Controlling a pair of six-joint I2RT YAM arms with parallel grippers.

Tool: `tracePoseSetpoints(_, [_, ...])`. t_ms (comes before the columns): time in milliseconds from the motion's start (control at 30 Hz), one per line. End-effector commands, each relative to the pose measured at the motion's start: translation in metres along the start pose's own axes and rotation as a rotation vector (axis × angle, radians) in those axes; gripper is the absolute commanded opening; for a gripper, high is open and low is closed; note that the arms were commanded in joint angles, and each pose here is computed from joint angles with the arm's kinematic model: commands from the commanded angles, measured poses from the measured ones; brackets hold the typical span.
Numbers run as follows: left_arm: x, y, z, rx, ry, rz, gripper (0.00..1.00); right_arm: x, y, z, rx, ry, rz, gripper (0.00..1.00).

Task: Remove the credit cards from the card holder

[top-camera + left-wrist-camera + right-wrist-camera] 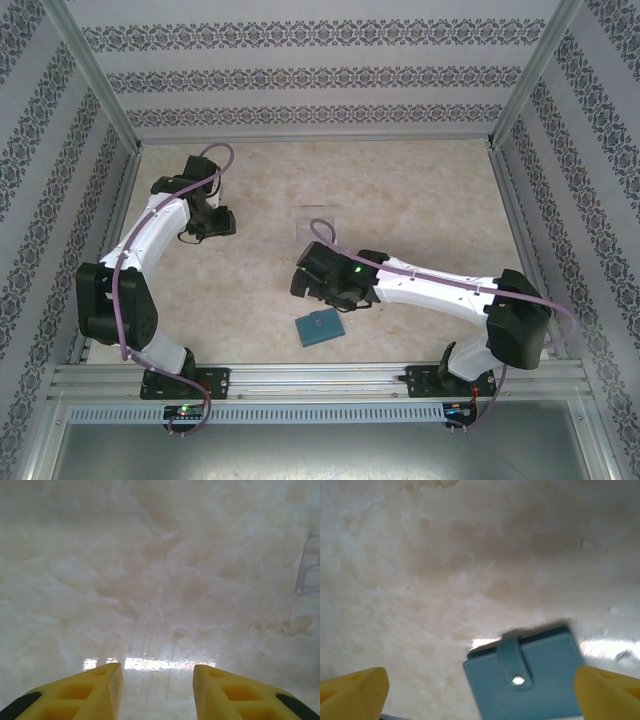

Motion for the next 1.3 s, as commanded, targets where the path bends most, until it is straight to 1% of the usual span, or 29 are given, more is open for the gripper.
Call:
tracePoseSetpoints(0, [0.006,0.001,0.001,-0.024,-0.027,0.022,0.43,-0.005,-0.021,0.012,-0.392,-0.015,0.124,0.96])
tracePoseSetpoints(67, [0.005,0.004,-0.001,-0.04,-0.038,0.005,0.43,-0.014,-0.026,0.023,-0.494,0.009,0.126,0.96])
tracePoseSetpoints(133, [0.001,0.004,-0.001,-0.036,-0.024,0.018,0.43,-0.019,-0.027,0.033,-0.561,0.017,0.135,0.96])
tracePoseSetpoints(233, [-0.001,-0.004,0.0,-0.034,-0.002,0.081,0.44,-0.026,-0.027,0.046,-0.622,0.022,0.149,0.98])
tracePoseSetpoints(300, [0.001,-0.004,-0.001,-0.032,-0.014,0.075,0.44,-0.033,-0.031,0.052,-0.666,0.026,0.155,0.98])
tracePoseSetpoints(400, [0.003,-0.003,-0.001,-0.033,-0.023,0.074,0.45,-0.046,-0.033,0.057,-0.706,0.037,0.168,0.98])
tracePoseSetpoints(533, [0.004,-0.003,0.0,-0.032,-0.027,0.076,0.46,-0.061,-0.028,0.06,-0.719,0.057,0.198,0.98])
tracePoseSetpoints(633, [0.004,-0.003,0.0,-0.032,-0.026,0.075,0.46,-0.07,-0.032,0.061,-0.734,0.071,0.232,0.98])
tracePoseSetpoints(833, [0.005,-0.001,-0.001,-0.035,-0.034,0.056,0.47,-0.079,-0.04,0.062,-0.721,0.078,0.293,0.96])
tracePoseSetpoints(1167, [0.004,0.0,-0.001,-0.037,-0.032,0.046,0.47,-0.075,-0.036,0.054,-0.591,0.075,0.323,0.82])
tracePoseSetpoints(1200, [0.004,0.001,-0.001,-0.038,-0.033,0.043,0.47,-0.075,-0.035,0.051,-0.568,0.075,0.32,0.77])
tracePoseSetpoints(1267, [0.003,0.001,0.0,-0.04,-0.03,0.041,0.47,-0.074,-0.034,0.046,-0.517,0.071,0.329,0.75])
Point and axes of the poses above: each hand's point on the last joint's axis, 136 mm out from that joint toward the fingers, its own x axis back along the fingers, its own y axis along the line the jaws close on, z = x × y, the point moved 5 cm from there along x, back along the fingers, and after that the axes turned 3 degrees about x, right-handed, at the moved point
